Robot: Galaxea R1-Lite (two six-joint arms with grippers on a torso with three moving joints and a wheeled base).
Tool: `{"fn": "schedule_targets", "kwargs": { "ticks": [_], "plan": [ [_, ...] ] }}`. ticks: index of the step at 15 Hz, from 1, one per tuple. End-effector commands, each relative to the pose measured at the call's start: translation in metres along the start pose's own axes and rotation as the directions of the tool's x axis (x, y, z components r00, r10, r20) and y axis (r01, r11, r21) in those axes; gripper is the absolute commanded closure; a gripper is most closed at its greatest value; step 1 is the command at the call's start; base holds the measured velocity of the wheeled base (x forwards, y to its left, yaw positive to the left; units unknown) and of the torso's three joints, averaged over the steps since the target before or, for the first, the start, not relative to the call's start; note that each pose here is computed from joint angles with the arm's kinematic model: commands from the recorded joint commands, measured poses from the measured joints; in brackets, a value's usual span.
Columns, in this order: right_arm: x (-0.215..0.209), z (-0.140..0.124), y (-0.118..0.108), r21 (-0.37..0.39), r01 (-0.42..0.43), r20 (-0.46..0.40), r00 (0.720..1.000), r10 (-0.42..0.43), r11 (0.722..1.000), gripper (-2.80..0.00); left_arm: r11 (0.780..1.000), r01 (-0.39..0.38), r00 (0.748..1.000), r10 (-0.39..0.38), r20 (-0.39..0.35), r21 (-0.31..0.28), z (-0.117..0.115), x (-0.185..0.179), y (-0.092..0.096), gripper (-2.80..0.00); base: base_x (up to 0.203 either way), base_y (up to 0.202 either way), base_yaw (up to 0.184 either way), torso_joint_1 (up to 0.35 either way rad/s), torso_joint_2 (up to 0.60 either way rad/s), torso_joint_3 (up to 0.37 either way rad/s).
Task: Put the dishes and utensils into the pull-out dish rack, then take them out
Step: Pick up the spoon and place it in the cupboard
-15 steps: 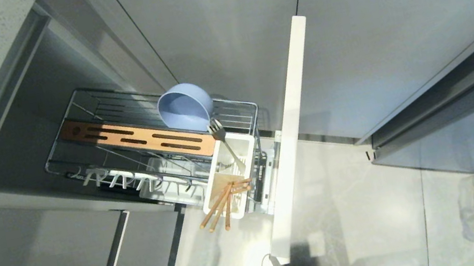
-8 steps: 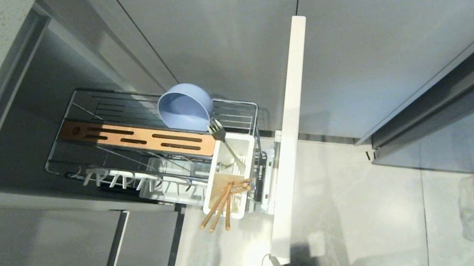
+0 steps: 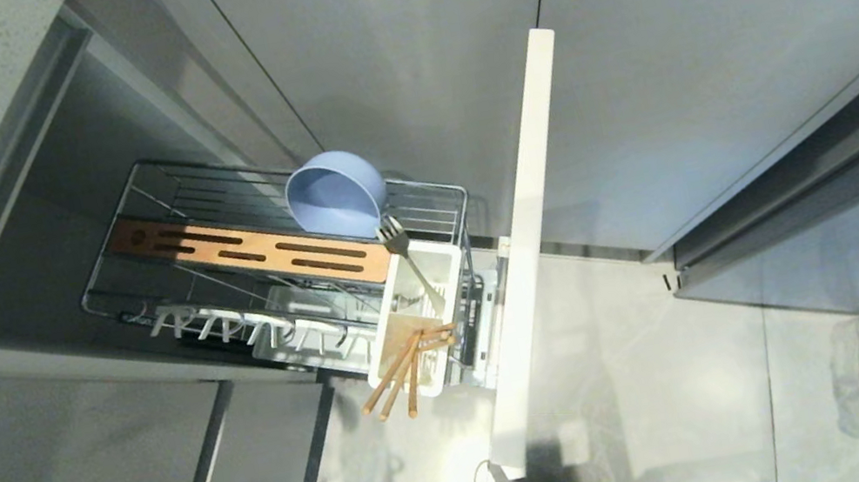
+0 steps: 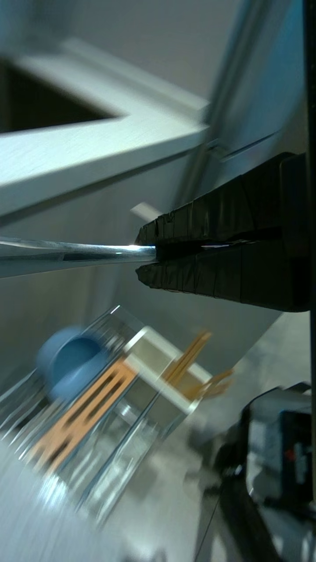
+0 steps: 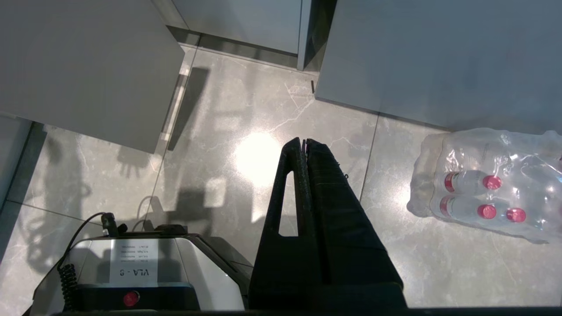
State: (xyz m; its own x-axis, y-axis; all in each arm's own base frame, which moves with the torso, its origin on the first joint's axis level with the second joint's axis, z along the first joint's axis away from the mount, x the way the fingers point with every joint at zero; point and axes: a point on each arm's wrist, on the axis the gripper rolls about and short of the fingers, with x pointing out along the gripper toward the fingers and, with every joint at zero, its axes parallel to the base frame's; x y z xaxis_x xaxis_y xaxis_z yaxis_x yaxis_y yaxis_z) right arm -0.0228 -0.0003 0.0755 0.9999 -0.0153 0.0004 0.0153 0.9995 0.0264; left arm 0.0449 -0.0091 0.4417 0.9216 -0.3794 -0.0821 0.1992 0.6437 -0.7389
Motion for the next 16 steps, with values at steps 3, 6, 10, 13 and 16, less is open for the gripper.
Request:
{"fn": "schedule_targets", "kwargs": {
  "ticks": [3, 6, 10, 13, 16],
  "plan": [
    [0.000, 0.000, 0.000, 0.000, 0.001, 0.000, 1.000, -0.001, 1.000, 0.00, 0.977, 0.213, 0.946, -0.210, -0.246, -0.015, -0.013, -0.011, -0.007, 0.00, 0.000, 0.000, 0.000, 0.000, 0.00, 0.000],
    [0.000, 0.000, 0.000, 0.000, 0.000, 0.000, 1.000, 0.000, 1.000, 0.00, 0.975, 0.204, 0.863, -0.221, -0.454, -0.086, -0.024, 0.001, -0.001, 0.00, 0.000, 0.000, 0.000, 0.000, 0.00, 0.000],
    [0.000, 0.000, 0.000, 0.001, 0.000, 0.000, 1.000, 0.000, 1.000, 0.00, 0.987, 0.053, 0.770, -0.137, -0.623, -0.151, -0.034, 0.043, 0.008, 0.00, 0.000, 0.000, 0.000, 0.000, 0.00, 0.000],
    [0.000, 0.000, 0.000, 0.000, 0.000, 0.000, 1.000, 0.000, 1.000, 0.00, 0.983, -0.045, 0.672, -0.101, -0.734, -0.176, -0.045, 0.075, 0.015, 0.00, 0.000, 0.000, 0.000, 0.000, 0.00, 0.000],
    [0.000, 0.000, 0.000, 0.001, 0.001, 0.000, 1.000, -0.001, 1.000, 0.00, 0.973, -0.127, 0.570, -0.088, -0.817, -0.193, -0.055, 0.107, 0.023, 0.00, 0.000, 0.000, 0.000, 0.000, 0.00, 0.000]
  ]
}}
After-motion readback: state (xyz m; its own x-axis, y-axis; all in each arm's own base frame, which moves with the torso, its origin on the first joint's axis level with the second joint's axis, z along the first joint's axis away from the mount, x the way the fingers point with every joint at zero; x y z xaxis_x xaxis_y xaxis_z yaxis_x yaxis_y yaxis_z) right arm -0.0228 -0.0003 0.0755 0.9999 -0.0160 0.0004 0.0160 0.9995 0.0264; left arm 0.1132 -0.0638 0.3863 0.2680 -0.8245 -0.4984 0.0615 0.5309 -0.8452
